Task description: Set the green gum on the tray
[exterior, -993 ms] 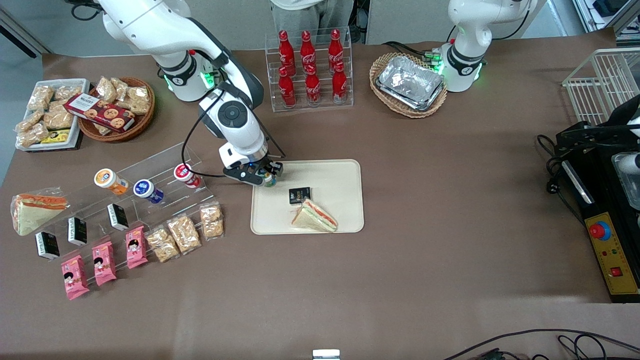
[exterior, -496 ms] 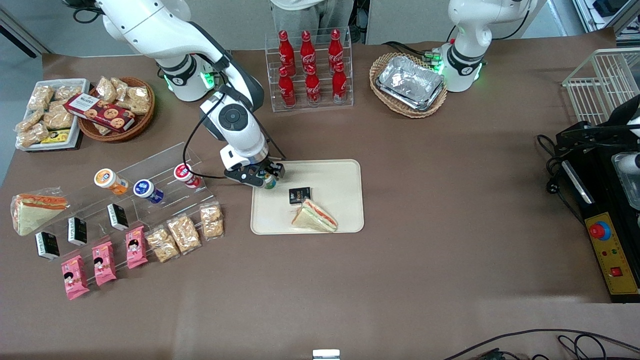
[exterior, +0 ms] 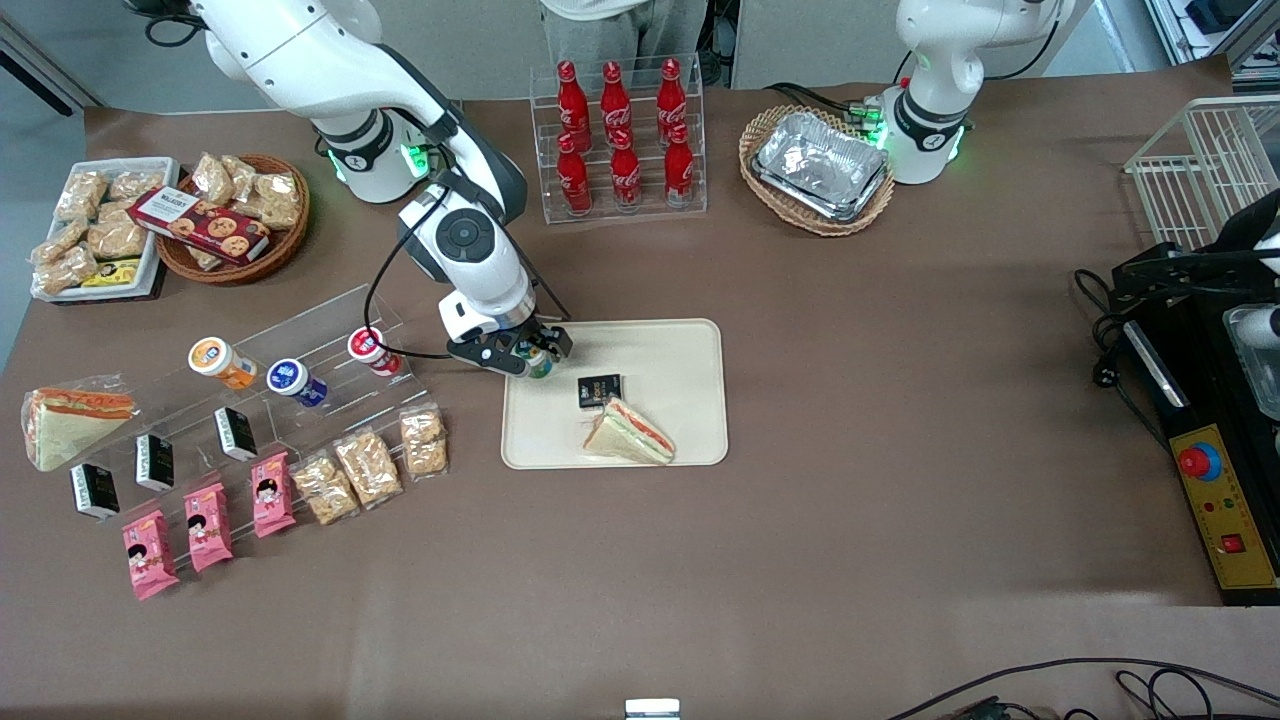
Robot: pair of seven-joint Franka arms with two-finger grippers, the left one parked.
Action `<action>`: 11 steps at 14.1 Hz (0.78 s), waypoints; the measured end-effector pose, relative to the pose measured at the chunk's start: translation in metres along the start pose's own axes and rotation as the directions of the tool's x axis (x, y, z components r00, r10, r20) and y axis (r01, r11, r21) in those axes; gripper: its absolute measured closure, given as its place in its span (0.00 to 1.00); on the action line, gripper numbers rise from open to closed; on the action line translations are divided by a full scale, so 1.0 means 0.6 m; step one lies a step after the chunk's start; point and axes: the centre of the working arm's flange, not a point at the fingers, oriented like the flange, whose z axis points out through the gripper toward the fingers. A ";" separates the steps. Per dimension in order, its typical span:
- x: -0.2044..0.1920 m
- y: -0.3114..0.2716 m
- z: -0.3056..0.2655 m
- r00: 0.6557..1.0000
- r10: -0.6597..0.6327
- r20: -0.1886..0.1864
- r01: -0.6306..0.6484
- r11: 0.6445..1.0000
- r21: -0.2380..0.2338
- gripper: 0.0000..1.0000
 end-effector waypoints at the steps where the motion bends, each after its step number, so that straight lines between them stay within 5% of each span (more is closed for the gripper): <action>1: 0.004 -0.002 -0.005 1.000 -0.020 -0.007 0.020 1.000 0.005 0.00; 3: 0.014 -0.009 -0.033 0.999 -0.043 -0.018 0.043 0.999 -0.008 0.00; 6: 0.032 -0.043 -0.136 0.998 -0.054 -0.010 0.053 0.995 -0.086 0.00; 9: 0.043 -0.093 -0.311 0.994 -0.073 0.076 0.079 0.993 -0.082 0.00; 11: 0.055 -0.099 -0.427 0.990 -0.105 0.092 0.112 0.991 -0.078 0.00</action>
